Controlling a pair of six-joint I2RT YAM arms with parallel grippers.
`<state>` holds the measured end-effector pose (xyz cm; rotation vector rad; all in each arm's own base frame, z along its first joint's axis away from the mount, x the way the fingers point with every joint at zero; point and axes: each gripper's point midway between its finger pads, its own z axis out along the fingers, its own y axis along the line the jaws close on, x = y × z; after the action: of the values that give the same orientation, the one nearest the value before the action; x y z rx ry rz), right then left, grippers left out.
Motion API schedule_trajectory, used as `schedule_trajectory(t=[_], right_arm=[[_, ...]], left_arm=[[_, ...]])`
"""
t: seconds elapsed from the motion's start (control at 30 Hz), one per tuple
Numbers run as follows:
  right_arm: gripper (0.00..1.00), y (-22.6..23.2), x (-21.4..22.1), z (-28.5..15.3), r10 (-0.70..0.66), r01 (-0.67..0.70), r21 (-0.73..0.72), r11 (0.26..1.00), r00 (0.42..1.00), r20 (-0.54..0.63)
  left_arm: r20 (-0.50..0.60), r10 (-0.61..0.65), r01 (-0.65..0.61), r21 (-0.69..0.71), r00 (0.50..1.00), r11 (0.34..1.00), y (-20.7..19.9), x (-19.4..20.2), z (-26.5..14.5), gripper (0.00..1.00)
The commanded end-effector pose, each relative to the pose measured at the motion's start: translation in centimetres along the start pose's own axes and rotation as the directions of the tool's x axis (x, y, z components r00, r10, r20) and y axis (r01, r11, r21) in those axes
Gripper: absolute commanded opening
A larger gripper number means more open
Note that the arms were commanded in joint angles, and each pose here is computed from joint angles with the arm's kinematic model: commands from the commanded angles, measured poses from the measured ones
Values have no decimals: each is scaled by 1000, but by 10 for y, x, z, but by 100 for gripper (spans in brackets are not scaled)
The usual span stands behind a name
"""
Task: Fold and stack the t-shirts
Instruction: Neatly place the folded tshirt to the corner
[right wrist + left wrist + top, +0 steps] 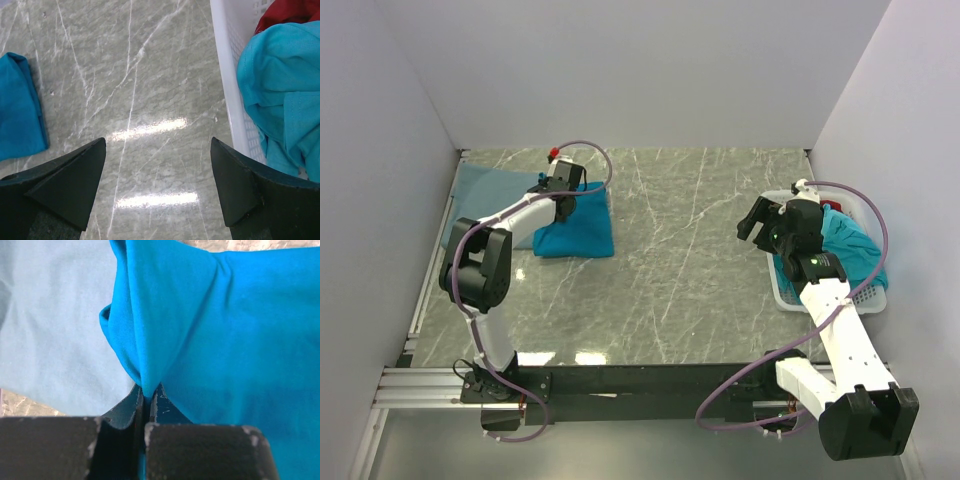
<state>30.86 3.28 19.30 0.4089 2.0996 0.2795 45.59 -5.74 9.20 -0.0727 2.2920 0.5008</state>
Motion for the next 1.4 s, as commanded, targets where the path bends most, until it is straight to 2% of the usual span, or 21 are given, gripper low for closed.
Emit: schedule_trajectory(t=[0.0,0.13,0.2,0.27,0.3,0.43,0.67,0.9,1.1,1.37], right_arm=[[91,-2,-8,2,-12,12,7,1000,999,35],[91,-3,-6,4,-14,13,12,1000,1000,25],[91,-2,-7,3,-14,13,10,1000,999,29],[91,-2,-7,3,-15,15,7,1000,999,31],[91,-2,-7,2,-14,13,7,1000,999,31],[91,-2,-8,2,-14,13,8,1000,999,30],[91,-1,-7,1,-13,13,1,1000,999,30],[91,1,-7,2,-14,15,-9,1000,1000,22],[91,1,-6,2,-18,18,-8,1000,1000,21],[91,2,-6,3,-19,19,-15,1000,1000,13]], left_arm=[[80,-38,38,1,996,999,8,-32,-14,0],[94,-61,68,-74,994,995,24,-34,-16,0],[118,-77,97,-170,990,981,42,-33,-17,0],[202,-132,179,-238,971,955,61,-46,-26,0],[201,-102,150,-241,974,959,63,-41,-27,0],[254,-143,172,-95,956,981,61,-62,-42,0],[218,-59,87,-122,974,989,78,-64,-36,0],[197,24,-9,-72,980,997,85,-71,-29,0],[202,45,-43,-11,978,999,80,-85,-35,0],[153,77,-79,2,985,997,82,-89,-41,0]])
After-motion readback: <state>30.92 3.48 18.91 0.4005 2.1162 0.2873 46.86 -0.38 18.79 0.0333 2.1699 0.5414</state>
